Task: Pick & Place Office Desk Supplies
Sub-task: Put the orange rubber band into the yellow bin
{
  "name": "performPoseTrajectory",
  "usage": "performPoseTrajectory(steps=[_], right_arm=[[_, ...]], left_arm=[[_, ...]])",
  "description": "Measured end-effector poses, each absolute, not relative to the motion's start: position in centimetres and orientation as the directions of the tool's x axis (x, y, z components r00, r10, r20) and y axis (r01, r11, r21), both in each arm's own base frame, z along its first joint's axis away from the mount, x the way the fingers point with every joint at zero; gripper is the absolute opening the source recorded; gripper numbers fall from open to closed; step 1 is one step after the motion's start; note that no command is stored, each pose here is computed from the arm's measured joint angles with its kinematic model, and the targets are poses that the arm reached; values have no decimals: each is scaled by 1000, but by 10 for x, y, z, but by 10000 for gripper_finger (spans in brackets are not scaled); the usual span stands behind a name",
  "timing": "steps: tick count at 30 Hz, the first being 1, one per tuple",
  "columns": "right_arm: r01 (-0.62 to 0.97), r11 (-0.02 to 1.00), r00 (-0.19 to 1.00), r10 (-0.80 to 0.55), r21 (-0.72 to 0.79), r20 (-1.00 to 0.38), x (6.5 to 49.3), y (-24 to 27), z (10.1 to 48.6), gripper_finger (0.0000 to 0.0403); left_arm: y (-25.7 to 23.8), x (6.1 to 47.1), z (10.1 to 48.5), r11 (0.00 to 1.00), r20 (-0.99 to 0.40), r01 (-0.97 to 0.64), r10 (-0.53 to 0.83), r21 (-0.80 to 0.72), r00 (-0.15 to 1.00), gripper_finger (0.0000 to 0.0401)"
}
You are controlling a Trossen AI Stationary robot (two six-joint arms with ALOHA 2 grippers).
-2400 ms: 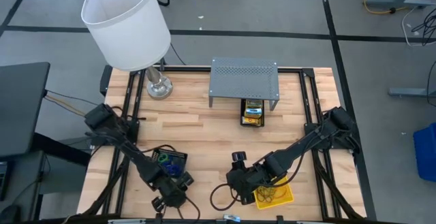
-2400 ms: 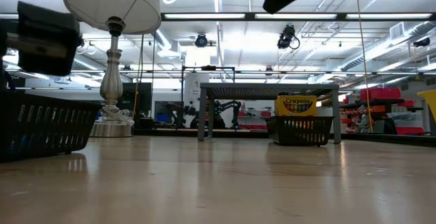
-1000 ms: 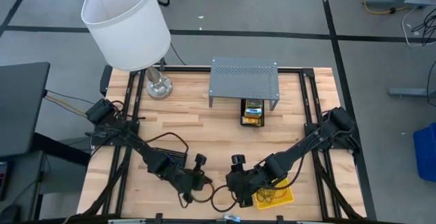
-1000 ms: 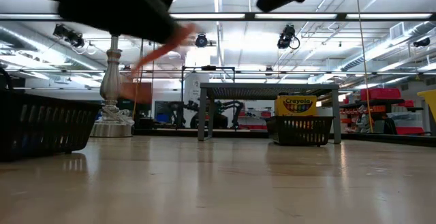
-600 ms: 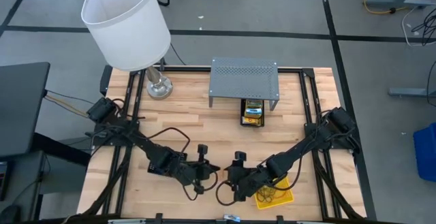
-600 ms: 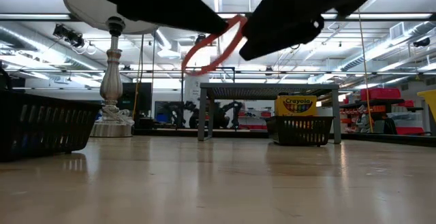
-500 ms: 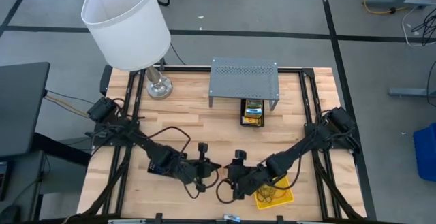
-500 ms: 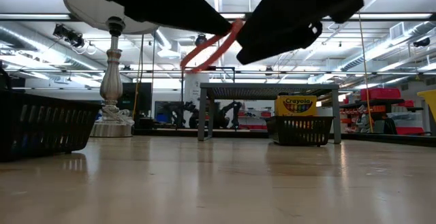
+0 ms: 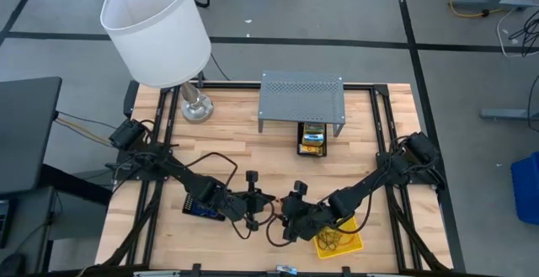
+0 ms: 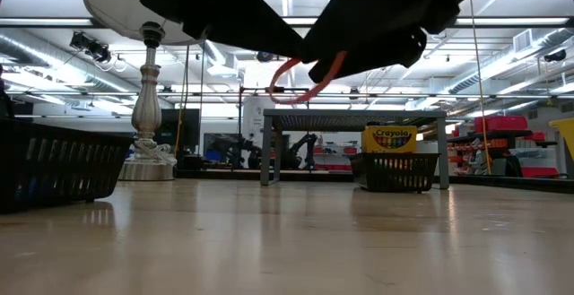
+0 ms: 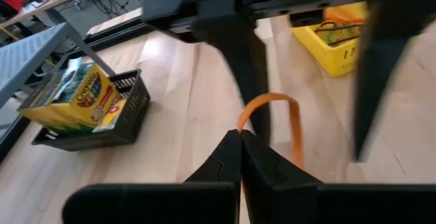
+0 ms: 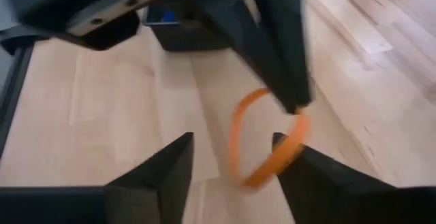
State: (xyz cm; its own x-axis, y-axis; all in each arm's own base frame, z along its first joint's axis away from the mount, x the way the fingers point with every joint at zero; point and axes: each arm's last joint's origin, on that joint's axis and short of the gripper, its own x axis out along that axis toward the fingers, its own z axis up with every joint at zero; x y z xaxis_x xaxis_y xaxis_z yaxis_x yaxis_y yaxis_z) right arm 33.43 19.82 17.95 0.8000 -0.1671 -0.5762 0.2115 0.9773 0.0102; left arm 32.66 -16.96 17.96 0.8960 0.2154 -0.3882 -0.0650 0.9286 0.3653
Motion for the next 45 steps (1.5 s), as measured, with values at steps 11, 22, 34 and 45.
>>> performPoseTrajectory(steps=[11,22,34,45], right_arm=[[204,979,780,-153,15,-607,335,194,177,13],[169,984,756,-96,52,-648,335,192,175,3],[143,989,754,-85,37,-651,335,194,175,1],[122,992,757,-66,40,-651,331,200,175,0]], left_arm=[[-174,325,179,932,-407,11,148,362,901,1],[-189,317,190,930,-435,254,-120,265,892,61],[-195,295,272,714,-88,661,-661,231,745,98],[-124,225,245,887,124,417,-445,197,887,99]])
